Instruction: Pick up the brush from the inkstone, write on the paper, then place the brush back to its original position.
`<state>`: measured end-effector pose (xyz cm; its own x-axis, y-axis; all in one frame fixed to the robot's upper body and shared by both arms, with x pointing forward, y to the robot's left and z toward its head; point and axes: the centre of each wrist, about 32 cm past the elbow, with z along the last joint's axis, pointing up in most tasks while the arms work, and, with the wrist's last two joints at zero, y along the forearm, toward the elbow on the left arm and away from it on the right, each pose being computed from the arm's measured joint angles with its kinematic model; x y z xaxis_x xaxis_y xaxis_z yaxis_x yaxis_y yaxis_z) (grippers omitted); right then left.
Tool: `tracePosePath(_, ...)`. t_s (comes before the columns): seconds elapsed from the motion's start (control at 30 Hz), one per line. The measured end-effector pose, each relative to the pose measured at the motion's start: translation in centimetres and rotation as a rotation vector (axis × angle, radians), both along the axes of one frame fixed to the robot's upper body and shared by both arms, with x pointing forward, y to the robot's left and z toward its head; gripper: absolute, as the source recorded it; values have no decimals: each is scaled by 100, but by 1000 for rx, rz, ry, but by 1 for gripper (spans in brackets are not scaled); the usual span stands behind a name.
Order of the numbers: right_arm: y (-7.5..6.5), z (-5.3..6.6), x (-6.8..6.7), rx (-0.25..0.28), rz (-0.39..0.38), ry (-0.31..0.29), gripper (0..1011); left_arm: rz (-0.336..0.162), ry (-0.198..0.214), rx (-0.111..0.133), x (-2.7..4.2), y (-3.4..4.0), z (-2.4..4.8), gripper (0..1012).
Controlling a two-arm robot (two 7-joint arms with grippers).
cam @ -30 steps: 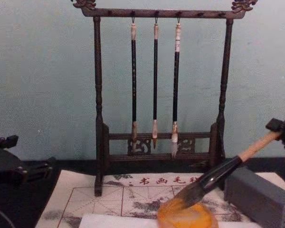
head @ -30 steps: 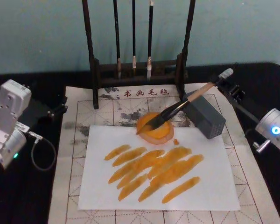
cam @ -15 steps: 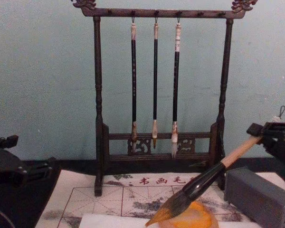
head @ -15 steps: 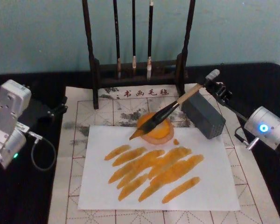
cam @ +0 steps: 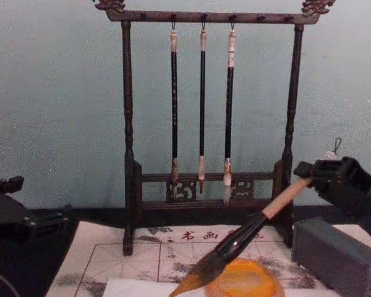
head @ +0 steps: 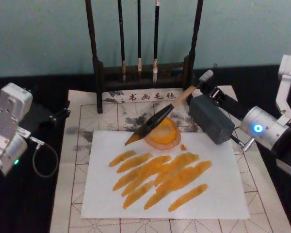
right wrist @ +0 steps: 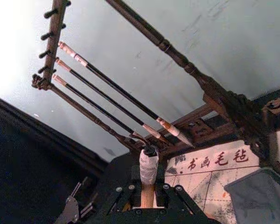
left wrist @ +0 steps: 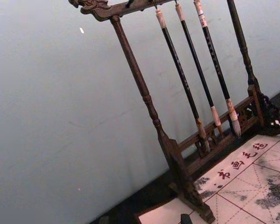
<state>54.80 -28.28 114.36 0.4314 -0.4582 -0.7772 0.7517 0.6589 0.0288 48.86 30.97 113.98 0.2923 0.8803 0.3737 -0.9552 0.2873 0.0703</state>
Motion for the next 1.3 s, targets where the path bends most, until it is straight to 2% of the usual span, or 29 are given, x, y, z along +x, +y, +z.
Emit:
tracePosePath(0.6,219,9,170,-34,46,-13,184,0,0,0,0,0,0,1001)
tracePosePath(1.3,413,-42,270,-91,91,-24,184,0,0,0,0,0,0,1001)
